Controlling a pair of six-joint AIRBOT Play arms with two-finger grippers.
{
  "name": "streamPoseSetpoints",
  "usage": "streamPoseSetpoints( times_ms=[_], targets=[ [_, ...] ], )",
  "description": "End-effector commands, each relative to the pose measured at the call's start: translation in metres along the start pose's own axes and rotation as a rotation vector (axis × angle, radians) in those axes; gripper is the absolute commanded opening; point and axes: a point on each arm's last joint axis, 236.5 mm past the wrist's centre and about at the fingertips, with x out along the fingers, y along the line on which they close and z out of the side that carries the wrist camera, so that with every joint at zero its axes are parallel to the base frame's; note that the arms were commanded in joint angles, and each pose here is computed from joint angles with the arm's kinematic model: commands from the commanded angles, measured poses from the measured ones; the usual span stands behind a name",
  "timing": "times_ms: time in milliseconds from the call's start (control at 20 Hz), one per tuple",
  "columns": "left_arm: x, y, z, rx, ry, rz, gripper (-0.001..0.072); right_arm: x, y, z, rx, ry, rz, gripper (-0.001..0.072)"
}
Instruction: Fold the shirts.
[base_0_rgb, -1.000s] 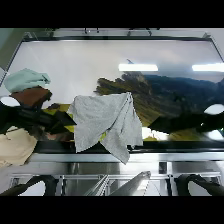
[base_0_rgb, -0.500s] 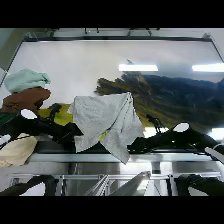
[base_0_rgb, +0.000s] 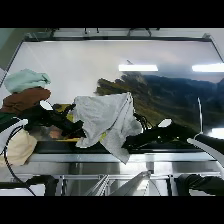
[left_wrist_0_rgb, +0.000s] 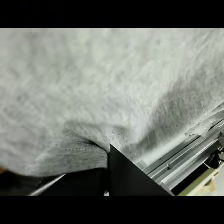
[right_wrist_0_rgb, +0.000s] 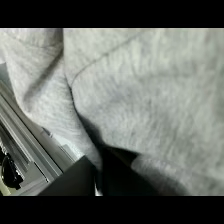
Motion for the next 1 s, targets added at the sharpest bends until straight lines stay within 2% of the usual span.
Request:
streamPoseSetpoints(
  times_ms=[0,100,250,400,550,650,800,950],
  targets=[
    [-0.023,-0.026,0.014,0.090,-0.052,-0.040,0.0016,-0.005,-0.001,-0.009,-0.026,0.051,-0.009,0.0017],
    [-0.062,-0.047,0.023,0.159,-0.130,-0.050,0.0016,-0.024,-0.006,-0.008,-0.026,0.055,-0.016,0.0017],
    [-0.139,-0.094,0.018,0.260,-0.258,-0.134,0.0017,-0.086,0.019,0.012,-0.052,-0.031,0.087,0.0016],
    [-0.242,-0.148,-0.007,0.379,-0.503,-0.265,0.0017,-0.204,0.067,0.036,-0.179,-0.280,0.124,0.0016],
    [-0.357,-0.209,-0.056,0.612,-0.895,-0.337,0.0018,-0.350,0.140,0.051,-0.450,-0.777,-0.024,0.0017],
    [-0.409,-0.241,-0.101,0.740,-1.109,-0.313,0.0018,-0.432,0.202,0.033,-0.639,-1.095,-0.189,0.0016],
    [-0.456,-0.265,-0.150,0.806,-1.362,-0.181,0.0019,-0.490,0.285,-0.001,-0.845,-1.337,-0.361,0.0017],
    [-0.472,-0.273,-0.164,0.812,-1.439,-0.110,0.0019,-0.519,0.338,-0.028,-1.007,-1.456,-0.516,0.0017]
  ],
)
